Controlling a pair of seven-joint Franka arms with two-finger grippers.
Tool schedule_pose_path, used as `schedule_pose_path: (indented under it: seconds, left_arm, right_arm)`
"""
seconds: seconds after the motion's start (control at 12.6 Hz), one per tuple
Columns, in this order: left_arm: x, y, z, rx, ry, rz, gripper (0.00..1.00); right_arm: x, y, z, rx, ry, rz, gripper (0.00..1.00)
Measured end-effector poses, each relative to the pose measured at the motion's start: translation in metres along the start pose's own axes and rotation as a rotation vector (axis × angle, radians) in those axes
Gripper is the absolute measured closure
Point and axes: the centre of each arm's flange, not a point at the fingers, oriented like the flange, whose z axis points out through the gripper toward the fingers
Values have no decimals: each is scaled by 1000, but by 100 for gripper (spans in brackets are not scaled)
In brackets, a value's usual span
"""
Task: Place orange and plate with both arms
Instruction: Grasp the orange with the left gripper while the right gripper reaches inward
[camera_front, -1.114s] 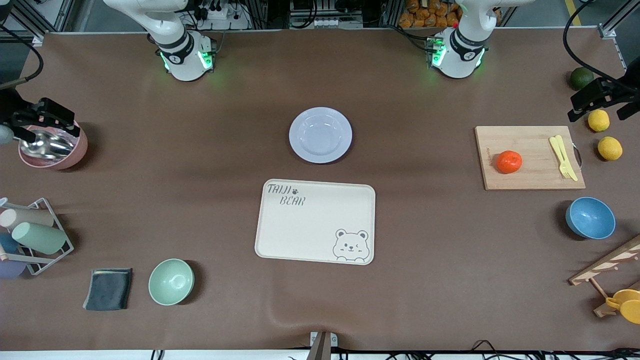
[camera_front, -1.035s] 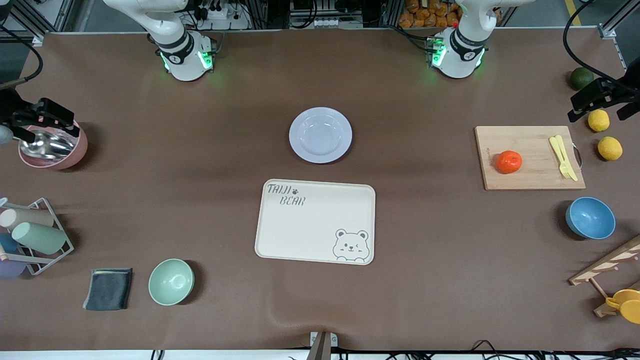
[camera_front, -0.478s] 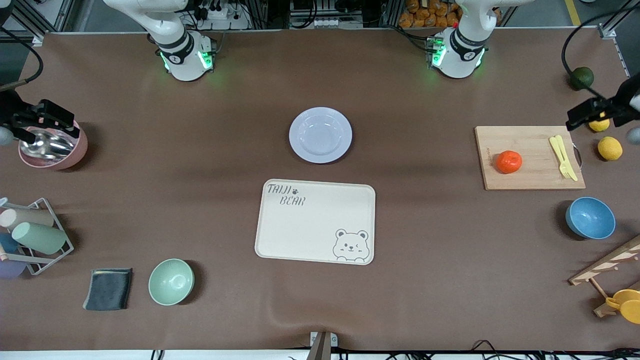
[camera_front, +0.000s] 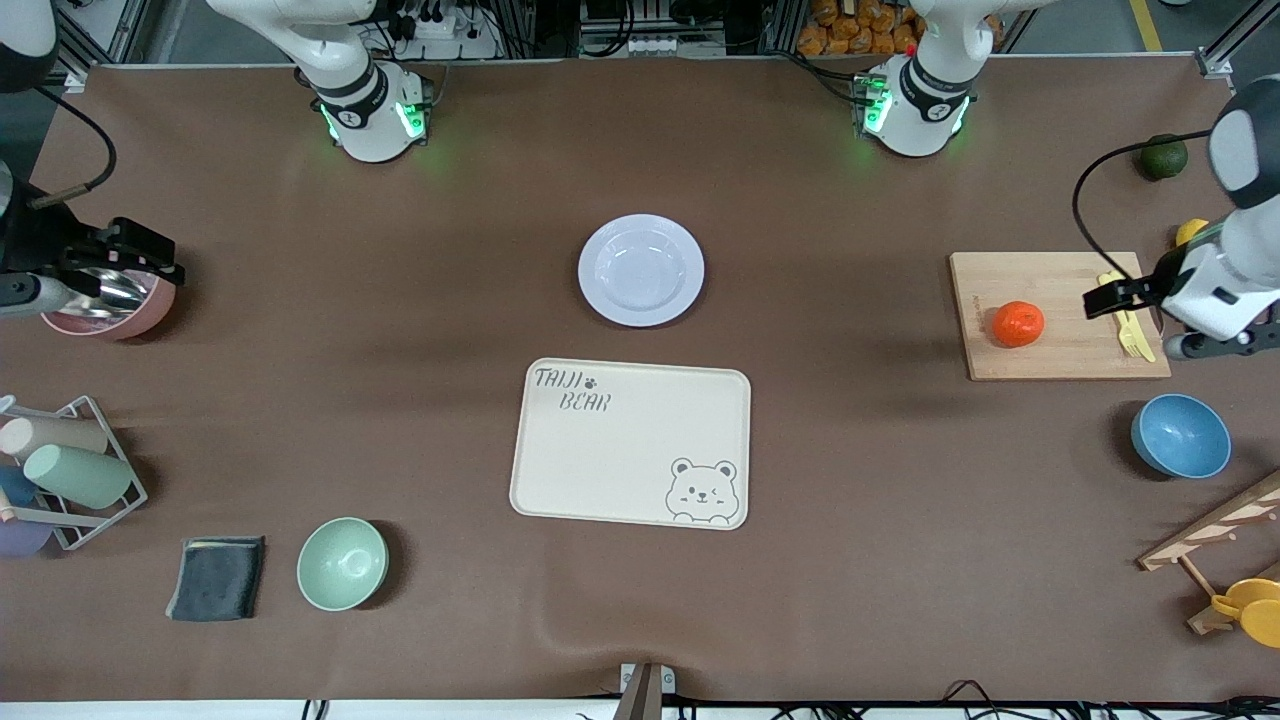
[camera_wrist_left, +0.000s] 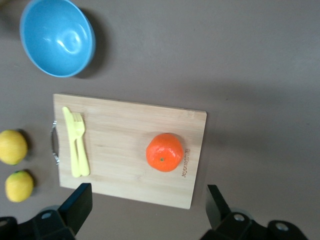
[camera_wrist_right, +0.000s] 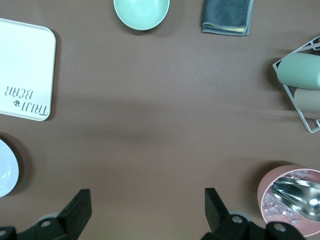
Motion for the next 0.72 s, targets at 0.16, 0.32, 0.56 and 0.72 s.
schedule_pose_path:
  seconds: [0.16, 0.32, 0.56, 0.72]
  left_arm:
    - [-4, 1, 42, -5, -30, 2, 0]
    - [-6, -4, 77, -12, -60, -8, 0]
    - [-5, -6, 123, -22, -77, -12, 0]
    - [-3, -12, 148, -28, -100, -23, 0]
  right_arm:
    - [8, -3, 16, 5, -29, -3, 0]
    - [16, -6, 37, 32, -77, 5, 0]
    - [17, -12, 84, 153, -173, 27, 0]
    - [18, -13, 113, 201, -226, 52, 0]
